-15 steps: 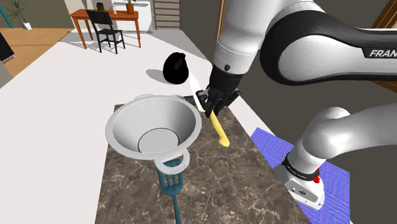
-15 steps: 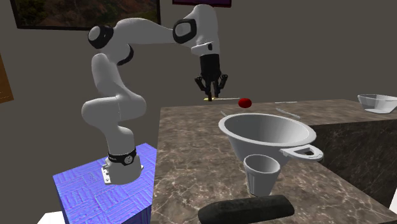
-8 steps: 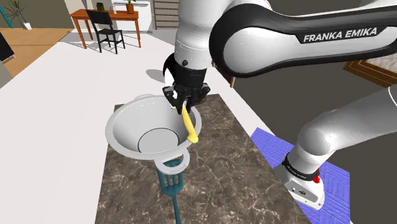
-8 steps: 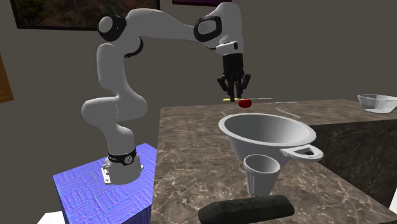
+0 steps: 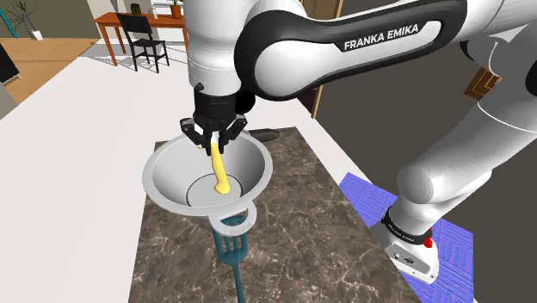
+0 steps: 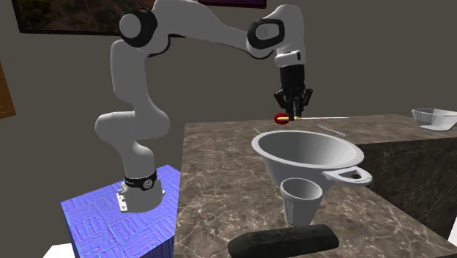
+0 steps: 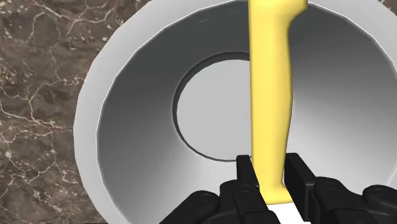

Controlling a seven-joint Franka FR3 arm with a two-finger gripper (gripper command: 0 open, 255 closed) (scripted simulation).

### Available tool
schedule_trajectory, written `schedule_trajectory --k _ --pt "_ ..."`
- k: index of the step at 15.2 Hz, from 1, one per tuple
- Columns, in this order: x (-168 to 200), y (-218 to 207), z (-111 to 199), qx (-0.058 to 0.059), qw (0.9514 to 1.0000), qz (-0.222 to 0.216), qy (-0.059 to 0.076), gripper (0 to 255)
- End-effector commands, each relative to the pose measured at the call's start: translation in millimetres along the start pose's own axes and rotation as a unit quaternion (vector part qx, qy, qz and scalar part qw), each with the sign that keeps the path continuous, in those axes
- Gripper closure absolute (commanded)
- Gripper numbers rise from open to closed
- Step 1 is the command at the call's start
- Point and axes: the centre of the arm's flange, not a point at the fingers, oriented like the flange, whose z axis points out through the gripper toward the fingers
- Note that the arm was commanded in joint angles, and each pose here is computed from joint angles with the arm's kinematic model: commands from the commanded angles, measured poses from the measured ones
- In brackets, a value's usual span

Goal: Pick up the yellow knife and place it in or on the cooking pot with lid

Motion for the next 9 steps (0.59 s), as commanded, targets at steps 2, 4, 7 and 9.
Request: schedule_trajectory --k 2,4,7,9 --pt "-1.7 -0.9 15.8 0.001 1.0000 0.000 0.001 255" --pt "-3.5 -0.2 26.2 0.001 1.0000 0.000 0.001 255" --pt "-6.2 0.7 41.8 0.001 1.0000 0.000 0.001 255" --pt "-8.0 1.4 52.2 0.001 1.0000 0.000 0.001 255"
